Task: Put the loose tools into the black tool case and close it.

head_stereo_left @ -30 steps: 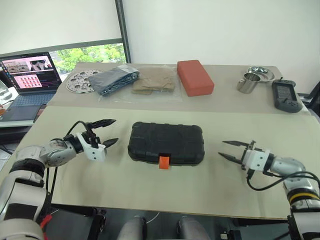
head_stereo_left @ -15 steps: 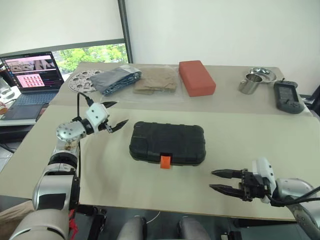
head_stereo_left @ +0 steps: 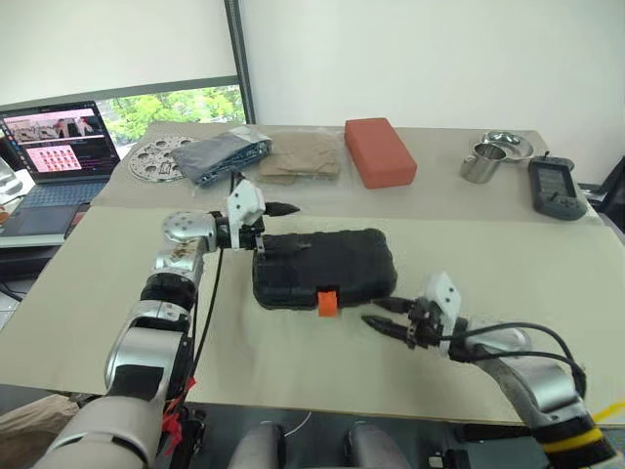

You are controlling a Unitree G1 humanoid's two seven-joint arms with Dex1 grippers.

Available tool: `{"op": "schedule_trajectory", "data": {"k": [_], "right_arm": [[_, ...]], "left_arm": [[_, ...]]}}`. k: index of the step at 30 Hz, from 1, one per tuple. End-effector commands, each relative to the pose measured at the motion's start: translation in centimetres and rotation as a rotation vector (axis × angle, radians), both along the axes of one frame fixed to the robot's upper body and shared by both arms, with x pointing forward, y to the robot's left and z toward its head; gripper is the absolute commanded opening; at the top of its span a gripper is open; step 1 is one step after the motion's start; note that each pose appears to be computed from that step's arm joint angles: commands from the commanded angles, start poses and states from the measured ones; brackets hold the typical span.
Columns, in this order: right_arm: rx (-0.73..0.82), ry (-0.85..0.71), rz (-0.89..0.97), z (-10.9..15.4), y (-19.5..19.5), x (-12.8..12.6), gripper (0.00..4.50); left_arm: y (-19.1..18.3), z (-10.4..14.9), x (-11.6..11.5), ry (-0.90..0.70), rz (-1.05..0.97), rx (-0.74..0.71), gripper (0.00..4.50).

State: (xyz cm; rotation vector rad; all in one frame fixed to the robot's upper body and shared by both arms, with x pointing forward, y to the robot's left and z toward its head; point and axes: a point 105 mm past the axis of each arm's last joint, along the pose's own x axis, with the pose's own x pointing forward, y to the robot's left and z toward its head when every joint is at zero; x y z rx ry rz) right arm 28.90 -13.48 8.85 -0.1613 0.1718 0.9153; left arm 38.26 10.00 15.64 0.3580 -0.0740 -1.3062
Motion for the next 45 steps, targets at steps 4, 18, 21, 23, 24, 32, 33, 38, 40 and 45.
{"op": "schedule_trajectory", "data": {"k": [4, 18, 21, 23, 24, 32, 33, 38, 40, 45], "right_arm": [[0.047, -0.259, -0.276, 3.9, -2.6, 5.7, 2.37], [0.048, 0.02, -0.079, 2.7, 3.3, -1.0, 2.37], [0.022, 0.063, -0.105, 2.0, 4.2, -1.1, 2.37], [0.007, 0.065, -0.138, 1.7, 4.5, -0.5, 2.37], [0.001, 0.062, -0.147, 1.7, 4.5, -0.2, 2.37], [-0.003, 0.062, -0.171, 1.7, 5.0, 0.8, 2.37], [-0.003, 0.061, -0.172, 1.7, 5.0, 0.9, 2.37], [-0.012, 0.059, -0.176, 1.5, 5.3, 1.5, 2.37], [-0.016, 0.056, -0.176, 1.4, 5.3, 1.7, 2.37], [0.005, 0.048, -0.171, 1.8, 5.9, 2.0, 2.37]], "left_arm": [[-1.3, -4.1, -1.8, 0.084, -0.072, 0.107, 4.42], [-2.2, -5.5, -0.8, 0.075, 0.054, 0.11, 4.42], [-2.2, -5.3, -0.4, 0.091, 0.079, 0.086, 4.42], [-2.2, -4.8, 0.0, 0.103, 0.099, 0.059, 4.42], [-2.2, -4.6, 0.2, 0.107, 0.105, 0.05, 4.42], [-2.0, -3.7, 1.0, 0.131, 0.143, 0.008, 4.42], [-2.0, -3.6, 1.1, 0.138, 0.148, -0.003, 4.42], [-2.2, -3.5, 1.1, 0.153, 0.144, -0.014, 4.42], [-2.3, -3.5, 1.1, 0.158, 0.141, -0.014, 4.42], [-2.4, -3.6, 1.0, 0.167, 0.137, -0.016, 4.42]]}}
